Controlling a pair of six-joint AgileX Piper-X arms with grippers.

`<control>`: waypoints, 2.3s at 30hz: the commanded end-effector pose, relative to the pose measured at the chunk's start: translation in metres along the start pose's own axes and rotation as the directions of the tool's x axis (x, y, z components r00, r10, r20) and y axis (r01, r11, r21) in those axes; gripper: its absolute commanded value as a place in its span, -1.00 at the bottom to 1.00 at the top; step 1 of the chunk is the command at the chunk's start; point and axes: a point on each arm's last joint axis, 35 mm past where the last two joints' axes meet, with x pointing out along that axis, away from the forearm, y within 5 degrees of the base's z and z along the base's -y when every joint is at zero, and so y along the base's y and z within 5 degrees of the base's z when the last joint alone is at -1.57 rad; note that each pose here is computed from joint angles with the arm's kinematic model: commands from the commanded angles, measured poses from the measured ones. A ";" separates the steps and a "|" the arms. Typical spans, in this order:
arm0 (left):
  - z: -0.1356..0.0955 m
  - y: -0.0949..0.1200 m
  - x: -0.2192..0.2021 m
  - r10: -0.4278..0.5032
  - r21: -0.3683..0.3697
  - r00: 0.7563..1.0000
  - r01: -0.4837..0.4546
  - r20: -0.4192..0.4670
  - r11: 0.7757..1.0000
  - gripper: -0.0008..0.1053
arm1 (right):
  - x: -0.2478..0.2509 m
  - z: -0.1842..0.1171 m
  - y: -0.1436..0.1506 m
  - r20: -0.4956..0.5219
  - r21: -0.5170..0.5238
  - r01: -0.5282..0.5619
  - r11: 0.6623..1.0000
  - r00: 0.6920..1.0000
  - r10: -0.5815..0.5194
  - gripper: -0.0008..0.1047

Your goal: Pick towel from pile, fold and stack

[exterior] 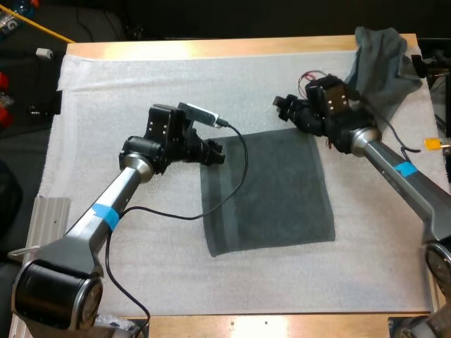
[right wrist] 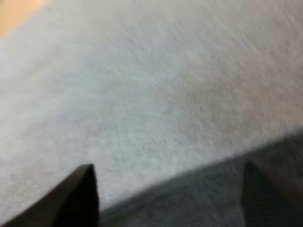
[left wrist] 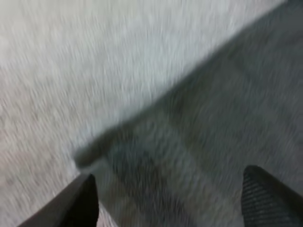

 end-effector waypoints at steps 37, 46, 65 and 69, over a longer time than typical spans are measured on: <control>-0.109 -0.072 -0.303 -0.150 -0.131 0.970 0.177 0.193 0.975 0.12 | -0.326 -0.057 -0.010 -0.081 -0.307 0.093 0.947 0.989 -0.123 0.04; -0.122 -0.076 -0.312 -0.222 -0.134 0.961 0.246 0.166 0.960 0.12 | -0.325 -0.110 -0.034 -0.124 -0.230 0.112 0.967 0.982 -0.143 0.31; -0.129 -0.073 -0.305 -0.230 -0.169 0.969 0.243 0.095 0.955 0.12 | -0.194 -0.170 -0.061 -0.292 -0.129 -0.049 0.990 0.956 0.010 0.39; -0.138 -0.069 -0.293 -0.220 -0.207 0.975 0.220 0.025 0.953 0.12 | -0.168 -0.179 -0.065 -0.331 -0.093 -0.076 0.993 0.943 0.041 0.37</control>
